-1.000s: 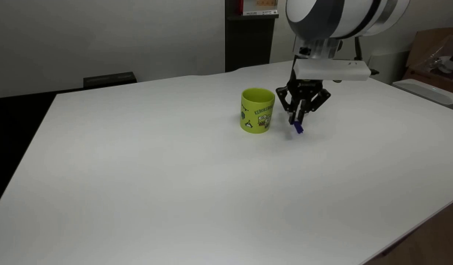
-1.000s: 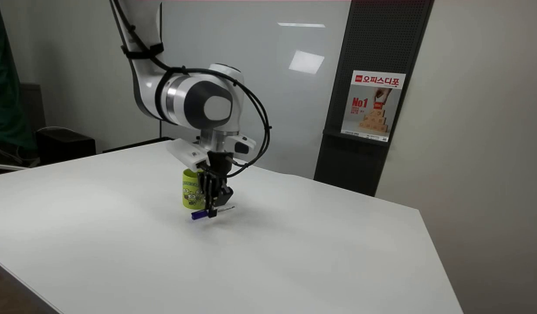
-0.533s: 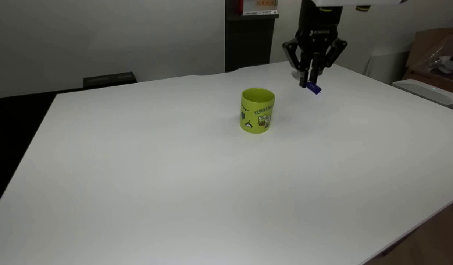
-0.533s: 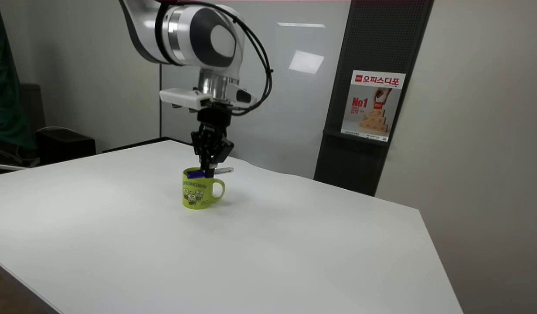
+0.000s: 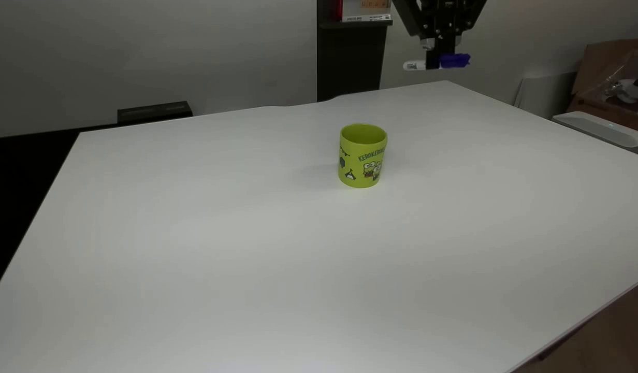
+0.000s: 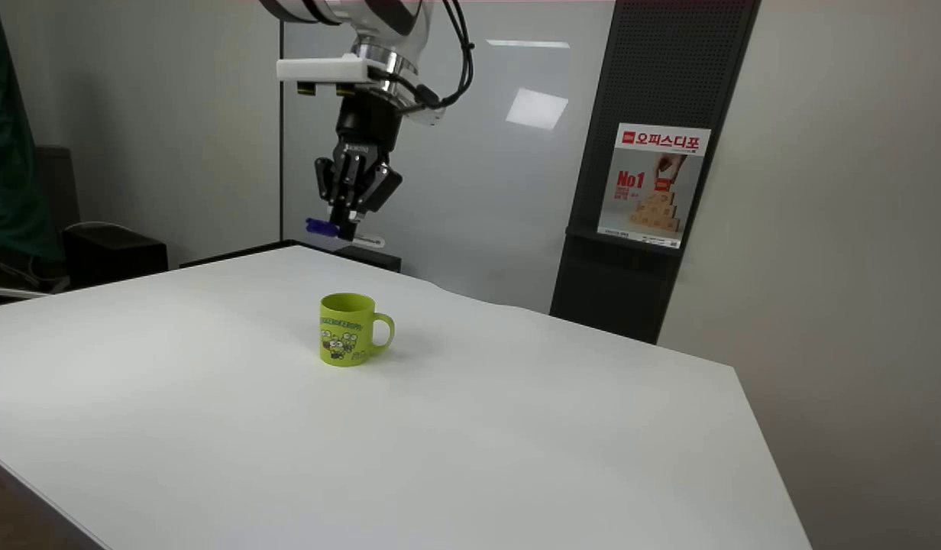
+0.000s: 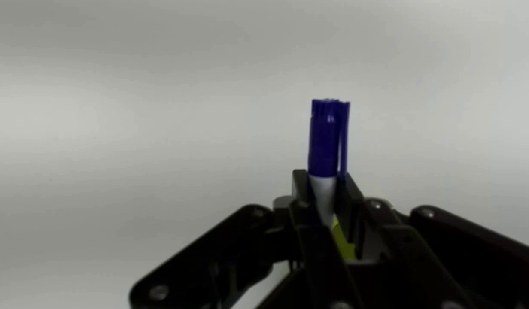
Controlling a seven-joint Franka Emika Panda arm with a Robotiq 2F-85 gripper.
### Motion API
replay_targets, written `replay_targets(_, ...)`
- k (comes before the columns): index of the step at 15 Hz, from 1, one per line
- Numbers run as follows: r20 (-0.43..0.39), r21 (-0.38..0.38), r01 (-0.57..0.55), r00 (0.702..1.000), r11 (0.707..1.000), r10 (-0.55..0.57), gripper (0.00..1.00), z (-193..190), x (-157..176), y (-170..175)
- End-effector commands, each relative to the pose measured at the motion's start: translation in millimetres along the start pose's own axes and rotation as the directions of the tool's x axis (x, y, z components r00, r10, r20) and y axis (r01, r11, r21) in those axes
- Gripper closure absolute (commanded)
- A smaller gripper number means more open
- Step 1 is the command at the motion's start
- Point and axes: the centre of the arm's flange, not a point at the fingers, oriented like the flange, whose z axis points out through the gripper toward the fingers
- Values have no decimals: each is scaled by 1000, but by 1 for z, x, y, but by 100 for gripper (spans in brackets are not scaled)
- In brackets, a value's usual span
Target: Put the marker inside the mug.
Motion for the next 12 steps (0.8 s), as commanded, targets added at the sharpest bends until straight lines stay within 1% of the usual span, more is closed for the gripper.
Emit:
replay_targets(1,101,17,48,994,999,-50,95,-7,53,-12)
replay_targets(3,137,23,75,988,997,-78,95,1,72,-21)
replay_targets(7,194,45,137,970,989,-143,95,24,106,-52)
replay_targets(10,229,53,163,958,985,-171,95,36,117,-72)
replay_targets(12,248,64,163,953,985,-174,95,42,119,-78)
